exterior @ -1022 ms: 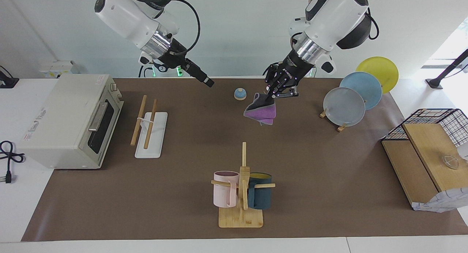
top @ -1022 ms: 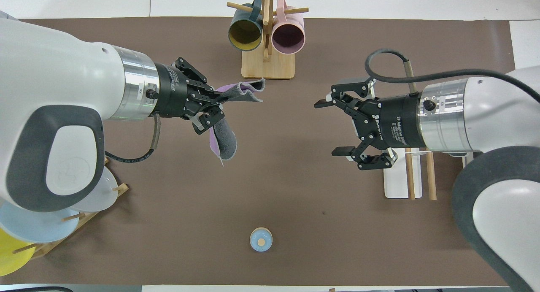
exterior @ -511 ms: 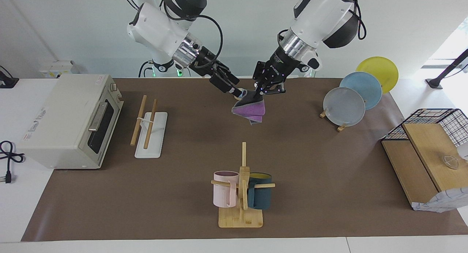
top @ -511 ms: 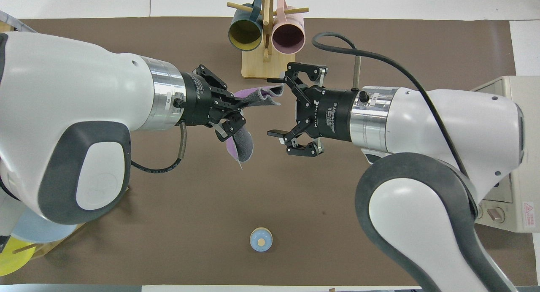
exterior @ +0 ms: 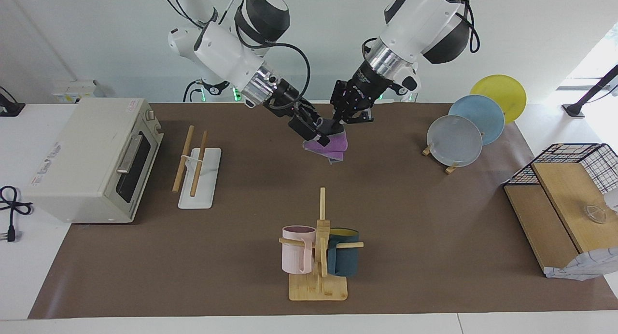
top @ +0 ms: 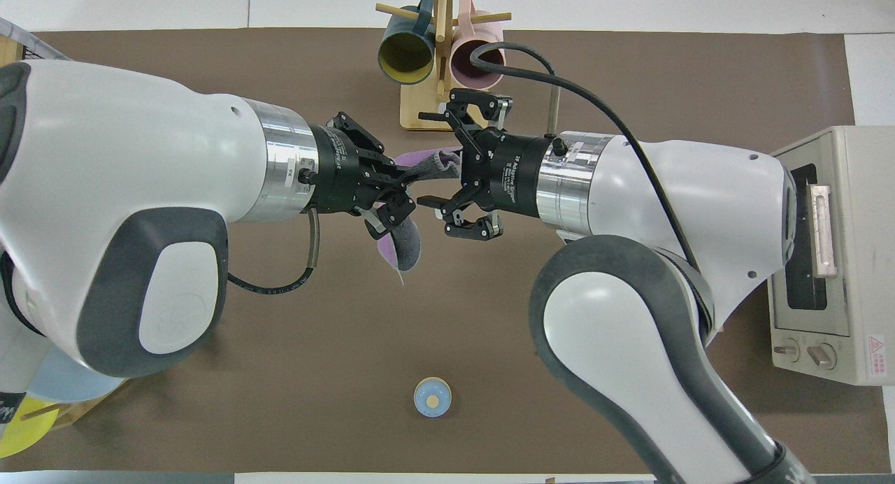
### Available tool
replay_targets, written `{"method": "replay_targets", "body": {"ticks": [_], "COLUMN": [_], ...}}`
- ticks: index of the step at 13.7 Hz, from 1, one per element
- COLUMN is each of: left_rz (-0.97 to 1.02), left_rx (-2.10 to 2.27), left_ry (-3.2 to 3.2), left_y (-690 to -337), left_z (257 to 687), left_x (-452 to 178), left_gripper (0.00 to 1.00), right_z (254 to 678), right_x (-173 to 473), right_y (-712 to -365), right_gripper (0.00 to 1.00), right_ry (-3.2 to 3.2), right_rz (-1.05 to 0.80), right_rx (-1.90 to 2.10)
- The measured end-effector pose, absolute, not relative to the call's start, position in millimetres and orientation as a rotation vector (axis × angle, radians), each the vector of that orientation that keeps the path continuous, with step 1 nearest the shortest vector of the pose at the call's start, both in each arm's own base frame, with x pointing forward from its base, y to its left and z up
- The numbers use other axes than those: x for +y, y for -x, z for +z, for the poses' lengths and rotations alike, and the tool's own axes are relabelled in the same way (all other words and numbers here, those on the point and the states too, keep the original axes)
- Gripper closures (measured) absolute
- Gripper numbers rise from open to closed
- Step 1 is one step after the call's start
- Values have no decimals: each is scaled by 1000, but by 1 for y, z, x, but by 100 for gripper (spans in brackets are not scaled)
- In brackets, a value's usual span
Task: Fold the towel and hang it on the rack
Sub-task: 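Hold the towel with the left gripper while the right gripper approaches, then grasp the towel with the right gripper and open the left gripper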
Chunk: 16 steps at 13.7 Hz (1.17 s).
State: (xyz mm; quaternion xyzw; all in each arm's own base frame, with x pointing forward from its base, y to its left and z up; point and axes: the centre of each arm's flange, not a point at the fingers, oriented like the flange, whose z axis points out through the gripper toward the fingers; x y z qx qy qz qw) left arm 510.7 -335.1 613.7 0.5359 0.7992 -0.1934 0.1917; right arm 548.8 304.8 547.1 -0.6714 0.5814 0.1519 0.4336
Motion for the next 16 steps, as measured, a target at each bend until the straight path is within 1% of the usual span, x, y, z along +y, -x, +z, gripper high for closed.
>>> {"method": "replay_targets", "body": {"ticks": [2,4,5,6,7,10,11,13,14,16], "left_rz": [-543,-534,-530,-527,-527,-527,-527,-525,-523,-526], "left_rx": [2237,2229,2226,2223,2220,2218,2214,2198,2189,2192], "left_ry": [-1511,-1493,-1484,-1477,-1479,-1479,-1481,-1493,-1501,-1520], "left_y": [-508,-511,-512,-514,-513,-513,-512,-509,-509,-505], "left_z": [613,615,616,617,617,617,618,620,620,618], "left_x": [-339,-337,-335,-335,-335,-336,-337,-341,-343,-345], "left_gripper": [93,93,93,93,93,93,93,93,87,66], "right_z": [549,548,547,547,546,546,545,541,540,539], "right_x": [311,313,314,315,315,315,316,316,314,298], "right_y": [-545,-544,-543,-543,-543,-543,-543,-543,-545,-555], "right_gripper": [21,47,56,68,73,74,78,93,94,95], "right_ry": [1677,1681,1687,1695,1698,1699,1701,1707,1717,1716], "right_rz": [377,382,386,389,388,387,388,387,374,320], "right_rx": [1438,1436,1432,1426,1424,1422,1422,1422,1409,1398]}}
